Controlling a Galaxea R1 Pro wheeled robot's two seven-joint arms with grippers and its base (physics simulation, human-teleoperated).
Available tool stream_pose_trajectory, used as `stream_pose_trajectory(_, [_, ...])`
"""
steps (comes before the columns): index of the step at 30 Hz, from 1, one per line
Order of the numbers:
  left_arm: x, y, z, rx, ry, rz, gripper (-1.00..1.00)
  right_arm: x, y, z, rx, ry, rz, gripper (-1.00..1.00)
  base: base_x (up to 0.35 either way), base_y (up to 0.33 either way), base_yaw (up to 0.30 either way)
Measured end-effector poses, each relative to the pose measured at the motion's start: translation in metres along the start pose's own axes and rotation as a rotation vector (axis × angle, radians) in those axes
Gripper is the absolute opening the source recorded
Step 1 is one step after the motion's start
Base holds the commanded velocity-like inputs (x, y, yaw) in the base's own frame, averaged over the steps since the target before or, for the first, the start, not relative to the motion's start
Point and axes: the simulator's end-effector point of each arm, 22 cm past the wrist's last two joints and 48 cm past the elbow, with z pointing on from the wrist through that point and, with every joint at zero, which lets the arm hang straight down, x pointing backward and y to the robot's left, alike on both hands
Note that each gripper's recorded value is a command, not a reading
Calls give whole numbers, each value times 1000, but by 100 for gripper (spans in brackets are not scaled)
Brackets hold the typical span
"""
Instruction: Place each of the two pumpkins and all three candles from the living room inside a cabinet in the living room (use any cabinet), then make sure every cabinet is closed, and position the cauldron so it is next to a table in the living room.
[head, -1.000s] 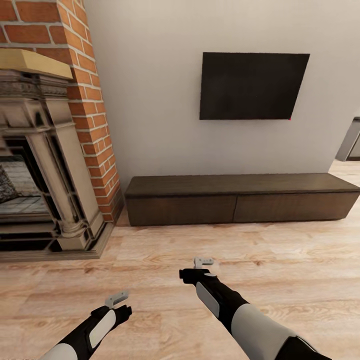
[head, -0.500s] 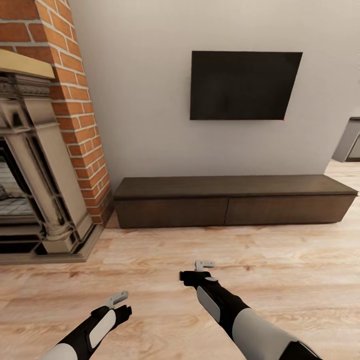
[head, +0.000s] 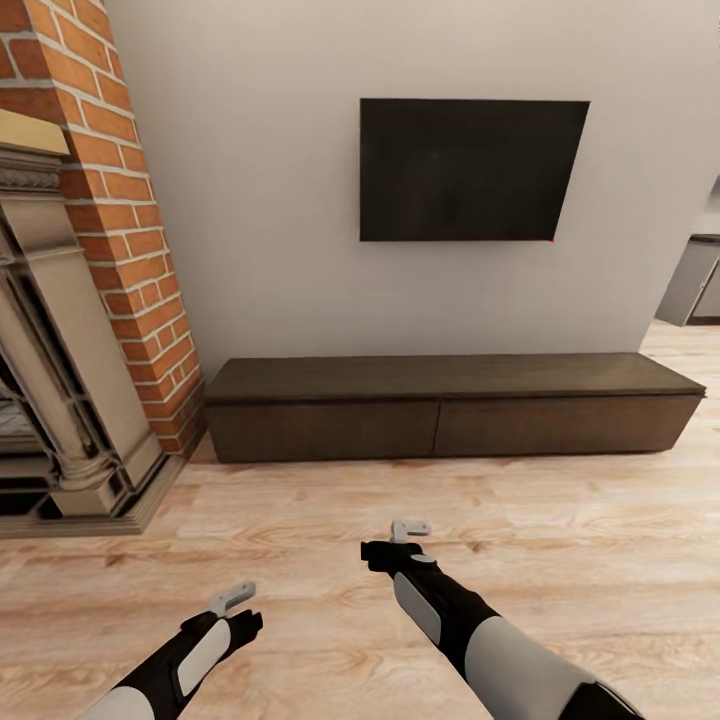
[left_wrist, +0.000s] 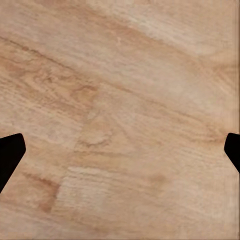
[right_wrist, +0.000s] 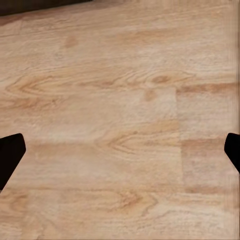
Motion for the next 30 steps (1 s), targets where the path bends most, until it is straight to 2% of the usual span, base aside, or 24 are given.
stream_pose_trajectory(2, [-3,0,0,4,-4,0,100,0,-1,0,1,0,2,100,121,-130,0])
stream_pose_trajectory(5, [-9,-8,-2,59,-9,-1,100,-2,-1,0,1,-10,8,100,46,-51,0])
stream_pose_trajectory(9, [-42,-13,-16,210,2,-2,100,-9,-4,0,1,-31,54,100,12,-14,0])
stream_pose_trajectory(11, [-71,-25,-42,348,40,-37,100,-11,-8,1,-2,-24,157,100,3,-4,0])
stream_pose_trajectory(13, [-106,-36,-81,508,68,-86,100,-12,-9,1,-20,-15,278,100,2,-2,0])
stream_pose_trajectory(14, [-115,-37,-93,547,72,-91,100,-12,-8,1,-27,-12,305,100,0,0,0])
stream_pose_trajectory(17, [-155,-45,-151,733,61,-90,100,-18,-6,1,-71,-10,397,100,0,0,0])
stream_pose_trajectory(18, [-159,-46,-158,758,57,-87,100,-19,-6,1,-79,-12,408,100,0,0,0])
stream_pose_trajectory(20, [-166,-56,-179,852,53,-86,100,-25,-2,0,-115,-19,454,100,0,0,0])
stream_pose_trajectory(24, [-173,-71,-208,996,45,-91,100,-40,-1,-3,-205,-29,618,100,0,0,0])
stream_pose_trajectory(26, [-174,-76,-217,1044,44,-95,100,-46,-4,-4,-240,-33,674,100,0,0,0])
stream_pose_trajectory(27, [-174,-79,-222,1079,46,-102,100,-49,-5,-5,-252,-40,692,100,0,-5,0])
stream_pose_trajectory(30, [-173,-80,-226,1110,51,-112,100,-56,-8,-6,-261,-63,710,100,68,-78,0])
